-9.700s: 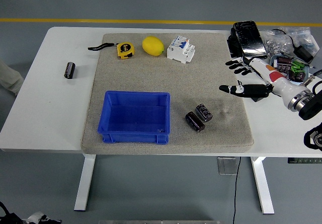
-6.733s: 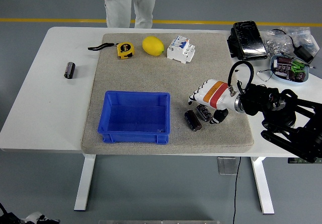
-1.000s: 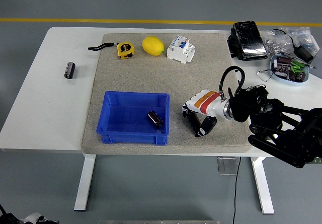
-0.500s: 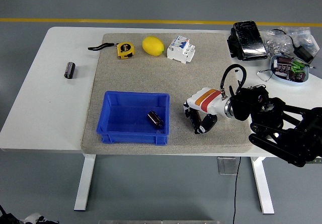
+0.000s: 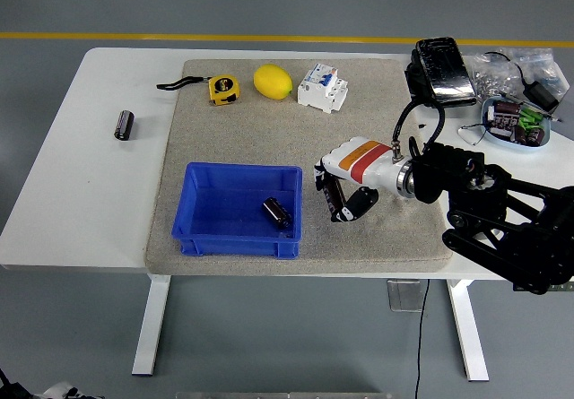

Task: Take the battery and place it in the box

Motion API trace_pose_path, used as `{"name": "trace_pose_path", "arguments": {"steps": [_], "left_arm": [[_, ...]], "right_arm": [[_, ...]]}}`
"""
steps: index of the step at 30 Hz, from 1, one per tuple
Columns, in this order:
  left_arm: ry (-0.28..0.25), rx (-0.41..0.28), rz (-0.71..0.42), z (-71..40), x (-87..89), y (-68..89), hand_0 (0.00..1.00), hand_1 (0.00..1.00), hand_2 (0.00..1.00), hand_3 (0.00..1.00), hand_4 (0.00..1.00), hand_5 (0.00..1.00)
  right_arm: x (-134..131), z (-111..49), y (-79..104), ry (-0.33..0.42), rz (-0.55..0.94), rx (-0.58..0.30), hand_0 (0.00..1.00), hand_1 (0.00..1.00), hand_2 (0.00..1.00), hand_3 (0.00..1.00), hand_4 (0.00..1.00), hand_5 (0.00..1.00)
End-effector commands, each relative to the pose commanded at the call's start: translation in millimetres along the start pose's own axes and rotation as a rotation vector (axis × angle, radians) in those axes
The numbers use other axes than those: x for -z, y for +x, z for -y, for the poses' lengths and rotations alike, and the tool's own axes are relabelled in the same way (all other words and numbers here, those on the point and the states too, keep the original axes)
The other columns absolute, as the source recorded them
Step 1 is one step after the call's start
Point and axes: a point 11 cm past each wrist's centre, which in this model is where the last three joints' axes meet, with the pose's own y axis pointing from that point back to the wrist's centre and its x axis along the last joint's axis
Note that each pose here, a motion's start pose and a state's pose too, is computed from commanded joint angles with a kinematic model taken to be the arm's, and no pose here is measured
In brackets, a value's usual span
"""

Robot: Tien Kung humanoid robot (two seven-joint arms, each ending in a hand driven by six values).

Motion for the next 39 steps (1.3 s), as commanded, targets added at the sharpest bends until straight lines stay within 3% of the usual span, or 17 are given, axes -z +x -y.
{"name": "trace_pose_path", "arguments": {"steps": [7, 16, 25, 26, 31, 32, 37, 38, 39], "left_arm": [[0.002, 0.004, 0.004, 0.0, 1.0, -1.0, 0.738, 0.705, 0.751, 0.616, 0.636, 0.533], [0.005, 0.003, 0.005, 0.0, -0.2, -1.3, 0.738, 0.705, 0.75, 0.616, 0.636, 0.533], [0.001, 0.003, 0.006, -0.2, -4.7, -2.6, 0.738, 0.709, 0.749, 0.615, 0.636, 0.533], [0.0, 0.002, 0.006, -0.3, -5.1, -1.8, 0.738, 0.708, 0.75, 0.614, 0.636, 0.533], [-0.001, -0.003, 0.006, -0.4, -6.3, 0.5, 0.738, 0.708, 0.75, 0.614, 0.636, 0.533], [-0.001, -0.004, 0.006, -0.4, -6.3, 0.5, 0.738, 0.706, 0.75, 0.617, 0.637, 0.535], [0.0, -0.005, 0.005, -0.4, -5.8, 1.2, 0.738, 0.706, 0.75, 0.617, 0.637, 0.535], [0.0, -0.005, 0.005, -0.4, -5.8, 1.3, 0.738, 0.709, 0.751, 0.615, 0.635, 0.533], [0.0, -0.005, 0.004, -0.4, -5.5, 1.2, 0.738, 0.709, 0.751, 0.615, 0.635, 0.533]], "right_arm": [[32.8, 2.1, 30.5, 0.088, 0.036, -0.105, 0.579, 0.538, 0.556, 0.531, 0.82, 0.142], [79.6, 14.4, 32.0, 0.206, 0.024, -0.106, 0.597, 0.551, 0.565, 0.535, 0.814, 0.139], [84.1, 32.2, 30.4, 0.193, 0.037, -0.121, 0.607, 0.566, 0.573, 0.536, 0.815, 0.145], [84.4, 32.9, 30.4, 0.193, 0.037, -0.121, 0.624, 0.614, 0.622, 0.558, 0.846, 0.169], [90.4, 37.1, 28.1, 0.207, 0.028, -0.102, 0.624, 0.614, 0.622, 0.558, 0.846, 0.169], [91.5, 37.8, 27.7, 0.211, 0.03, -0.102, 0.651, 0.645, 0.707, 0.59, 0.886, 0.187], [93.0, 40.9, 27.9, 0.214, 0.048, -0.125, 0.651, 0.645, 0.707, 0.59, 0.886, 0.187], [92.7, 41.0, 28.2, 0.213, 0.05, -0.128, 0.641, 0.649, 0.736, 0.678, 0.91, 0.195], [91.9, 41.2, 29.0, 0.212, 0.052, -0.135, 0.641, 0.649, 0.736, 0.678, 0.91, 0.195]]}}
